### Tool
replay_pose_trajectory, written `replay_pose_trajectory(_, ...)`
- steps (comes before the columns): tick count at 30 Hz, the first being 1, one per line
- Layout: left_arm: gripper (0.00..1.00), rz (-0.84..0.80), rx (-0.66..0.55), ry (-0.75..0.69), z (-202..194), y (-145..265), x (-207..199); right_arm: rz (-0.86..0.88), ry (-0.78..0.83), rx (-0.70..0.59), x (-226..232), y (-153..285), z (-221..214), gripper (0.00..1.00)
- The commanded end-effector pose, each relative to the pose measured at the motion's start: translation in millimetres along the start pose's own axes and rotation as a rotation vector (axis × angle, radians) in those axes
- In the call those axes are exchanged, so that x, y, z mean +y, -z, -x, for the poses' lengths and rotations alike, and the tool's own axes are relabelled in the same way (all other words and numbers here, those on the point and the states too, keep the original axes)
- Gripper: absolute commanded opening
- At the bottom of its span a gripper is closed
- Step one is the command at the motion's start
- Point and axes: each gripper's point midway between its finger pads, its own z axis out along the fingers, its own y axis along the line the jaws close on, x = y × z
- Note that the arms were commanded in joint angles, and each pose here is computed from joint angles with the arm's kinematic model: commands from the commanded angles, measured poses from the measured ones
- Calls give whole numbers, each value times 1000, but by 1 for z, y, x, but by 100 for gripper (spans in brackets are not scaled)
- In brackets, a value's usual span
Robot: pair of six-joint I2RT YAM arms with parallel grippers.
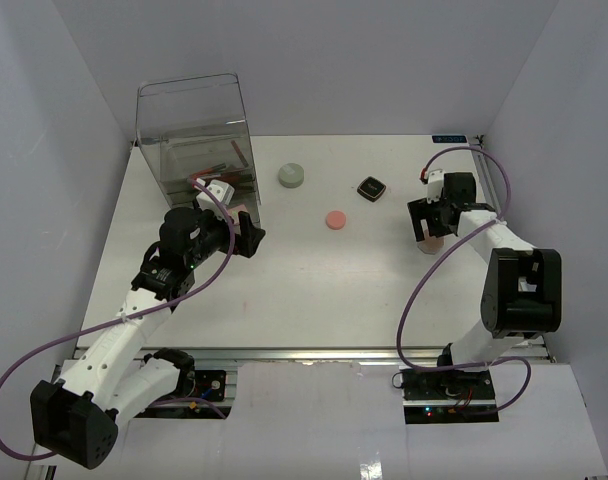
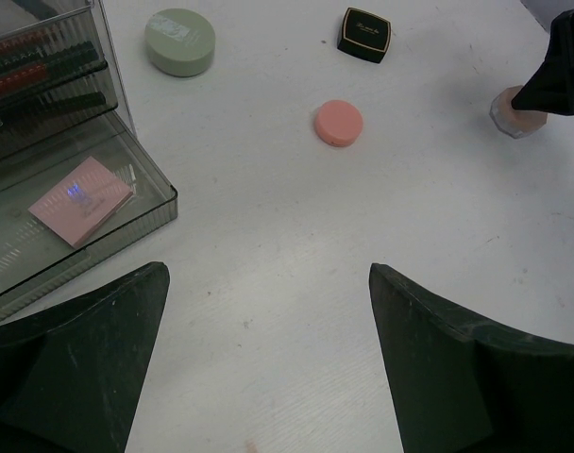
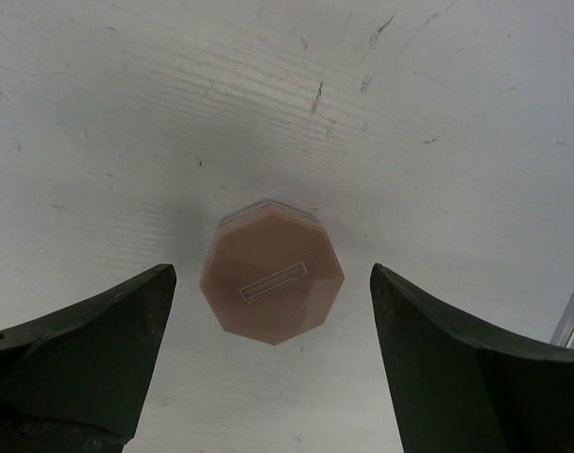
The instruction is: Organize the makeup
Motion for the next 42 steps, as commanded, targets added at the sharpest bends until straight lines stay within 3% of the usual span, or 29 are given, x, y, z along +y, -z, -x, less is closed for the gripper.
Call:
replay_pose_trajectory(1,98,-5,-28,0,6,4,-1,-13,-14,23,-5,-2,5,90)
replay_pose_trajectory(16,98,-5,-28,0,6,5,-1,47,42,147,2,-22,-22,90)
replay_pose_trajectory(23,98,-3,-35,-3,7,6,-1,82,57,150,7,-24,-23,98)
replay_pose_trajectory(31,98,4,-50,-4,10,9,-1,110,83,147,10,-23,-21,74)
replay_pose_trajectory(37,98,12,-59,-7,12,11,0,154,103,124,16,-17,-13,27)
replay_pose_trajectory(42,98,32,-82,-13,16,16,3,309,163,18,46,5,8,9)
